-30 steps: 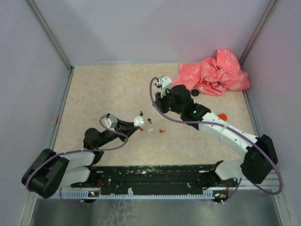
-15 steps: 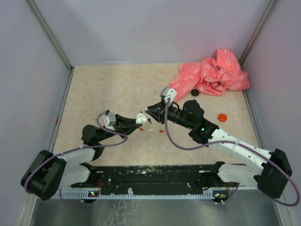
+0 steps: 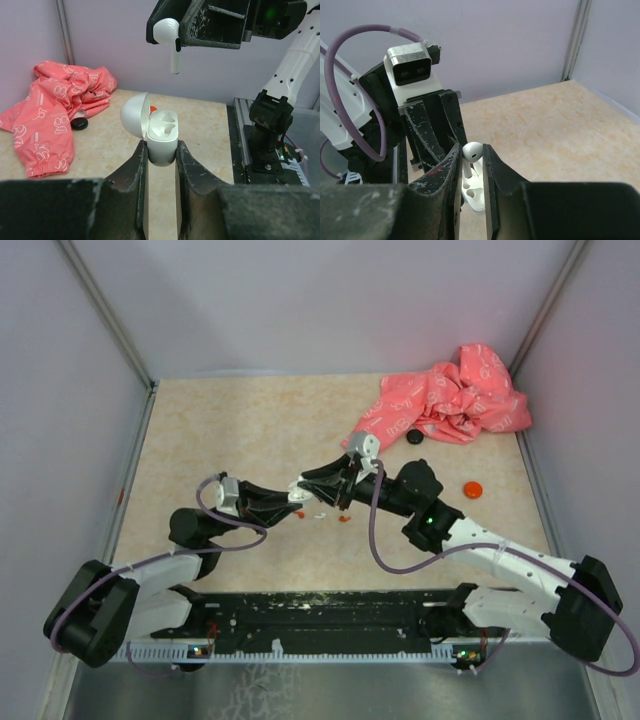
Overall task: Insert the wireless bluetooth earbuds into the charging case
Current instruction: Place the earbud in the charging case.
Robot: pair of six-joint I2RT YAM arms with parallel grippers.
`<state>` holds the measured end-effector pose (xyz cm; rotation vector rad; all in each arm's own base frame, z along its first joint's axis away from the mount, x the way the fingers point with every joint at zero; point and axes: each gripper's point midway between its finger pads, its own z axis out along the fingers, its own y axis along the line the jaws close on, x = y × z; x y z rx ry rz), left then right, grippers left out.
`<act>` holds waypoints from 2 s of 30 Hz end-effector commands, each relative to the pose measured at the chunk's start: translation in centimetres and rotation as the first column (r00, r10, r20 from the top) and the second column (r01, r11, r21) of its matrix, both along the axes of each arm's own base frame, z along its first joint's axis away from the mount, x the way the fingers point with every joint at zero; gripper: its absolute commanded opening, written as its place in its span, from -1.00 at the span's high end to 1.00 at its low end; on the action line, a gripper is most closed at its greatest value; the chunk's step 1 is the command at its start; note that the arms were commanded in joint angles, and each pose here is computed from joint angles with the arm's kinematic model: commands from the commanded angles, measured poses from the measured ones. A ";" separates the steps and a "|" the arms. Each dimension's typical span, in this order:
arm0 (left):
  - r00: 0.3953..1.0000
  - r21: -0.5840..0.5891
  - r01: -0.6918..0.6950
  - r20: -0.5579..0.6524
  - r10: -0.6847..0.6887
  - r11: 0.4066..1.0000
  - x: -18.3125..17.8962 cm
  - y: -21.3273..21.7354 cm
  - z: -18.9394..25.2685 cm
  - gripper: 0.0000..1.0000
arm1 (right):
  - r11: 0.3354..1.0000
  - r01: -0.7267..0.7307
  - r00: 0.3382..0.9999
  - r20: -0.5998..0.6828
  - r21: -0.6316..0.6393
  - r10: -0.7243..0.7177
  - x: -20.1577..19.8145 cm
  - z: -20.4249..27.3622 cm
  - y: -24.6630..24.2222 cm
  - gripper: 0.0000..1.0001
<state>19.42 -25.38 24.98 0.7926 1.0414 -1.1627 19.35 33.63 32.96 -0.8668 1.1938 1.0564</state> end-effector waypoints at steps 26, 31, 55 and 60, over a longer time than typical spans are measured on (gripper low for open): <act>0.995 -0.099 0.054 0.088 -0.045 0.994 -1.6 0.5 4.0 0.99 | 0.992 -0.127 0.992 -0.005 -0.001 0.127 -1.9 -1.1 2.2 0.80; 0.995 -0.110 0.052 0.091 -0.042 0.993 -1.7 0.6 4.2 0.99 | 0.992 -0.124 0.992 -0.007 -0.013 0.124 -1.9 -1.4 2.1 0.80; 0.994 -0.142 0.048 0.107 -0.033 0.989 -2.3 1.1 5.0 0.99 | 0.996 -0.087 0.994 -0.063 -0.023 0.085 -1.7 -2.9 1.5 0.77; 0.993 -0.122 0.062 0.108 -0.049 0.991 -2.4 0.9 4.7 0.99 | 0.995 -0.097 0.993 -0.073 -0.036 0.094 -1.7 -2.9 1.8 0.73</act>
